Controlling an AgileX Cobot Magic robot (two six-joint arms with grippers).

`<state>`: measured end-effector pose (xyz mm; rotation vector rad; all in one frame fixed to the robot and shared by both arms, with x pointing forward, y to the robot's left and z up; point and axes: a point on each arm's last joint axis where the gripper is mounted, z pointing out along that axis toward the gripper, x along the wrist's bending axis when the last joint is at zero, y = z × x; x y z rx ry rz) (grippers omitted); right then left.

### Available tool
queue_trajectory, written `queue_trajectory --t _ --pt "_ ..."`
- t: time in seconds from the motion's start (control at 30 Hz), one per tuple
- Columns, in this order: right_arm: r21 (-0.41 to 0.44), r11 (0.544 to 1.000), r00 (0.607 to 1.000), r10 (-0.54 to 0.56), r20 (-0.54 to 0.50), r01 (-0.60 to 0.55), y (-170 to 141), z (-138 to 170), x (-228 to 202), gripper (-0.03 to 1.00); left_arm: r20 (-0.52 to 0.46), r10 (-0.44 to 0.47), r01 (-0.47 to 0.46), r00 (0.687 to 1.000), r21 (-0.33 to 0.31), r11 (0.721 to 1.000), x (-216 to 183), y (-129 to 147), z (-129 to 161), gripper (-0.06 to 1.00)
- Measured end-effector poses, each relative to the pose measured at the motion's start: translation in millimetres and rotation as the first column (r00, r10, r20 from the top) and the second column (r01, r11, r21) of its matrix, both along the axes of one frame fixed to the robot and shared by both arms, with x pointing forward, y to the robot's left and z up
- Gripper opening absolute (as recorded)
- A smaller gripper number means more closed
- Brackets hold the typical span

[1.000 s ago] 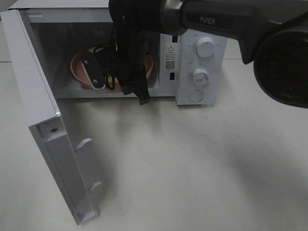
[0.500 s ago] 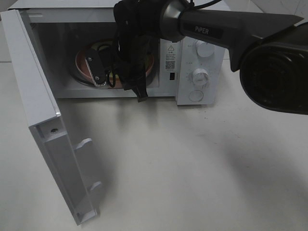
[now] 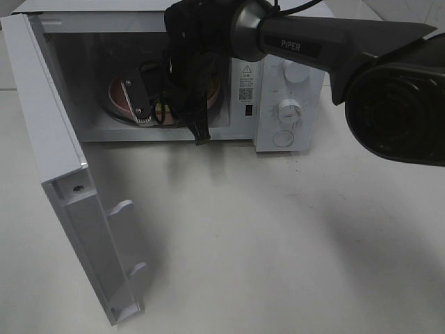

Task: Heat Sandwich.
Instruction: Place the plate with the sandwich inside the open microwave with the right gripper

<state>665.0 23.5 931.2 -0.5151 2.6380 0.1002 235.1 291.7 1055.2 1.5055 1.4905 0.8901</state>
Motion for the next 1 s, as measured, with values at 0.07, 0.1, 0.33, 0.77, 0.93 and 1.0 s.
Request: queue_trajectory --t 0.07,0.1,0.33,0.77,0.93,1.0 --pt "0.010 1.000 1.000 -0.018 -0.002 0.018 0.1 0.1 0.1 0.30 0.000 0.000 0.000 1.000 0.000 1.000 0.0 0.0 0.0 0.87" --pt "0.010 1.000 1.000 -0.018 -0.002 0.018 0.1 0.1 0.1 0.30 0.000 0.000 0.000 1.000 0.000 1.000 0.0 0.0 0.0 0.87" --pt "0.064 0.989 0.991 -0.134 -0.025 0.136 0.2 0.1 0.2 0.71 0.000 0.000 0.000 1.000 0.000 1.000 0.0 0.0 0.0 0.87" --pt "0.155 0.966 0.979 -0.206 -0.007 0.205 -0.7 6.3 -2.2 0.79 0.000 0.000 0.000 1.000 0.000 1.000 0.0 0.0 0.0 0.87" --pt "0.199 0.962 0.980 -0.197 0.025 0.189 -3.7 8.4 -7.1 0.77 0.000 0.000 0.000 1.000 0.000 1.000 0.0 0.0 0.0 0.87" --pt "0.209 0.959 0.979 -0.200 0.028 0.190 -4.2 9.0 -8.2 0.77 0.000 0.000 0.000 1.000 0.000 1.000 0.0 0.0 0.0 0.87"
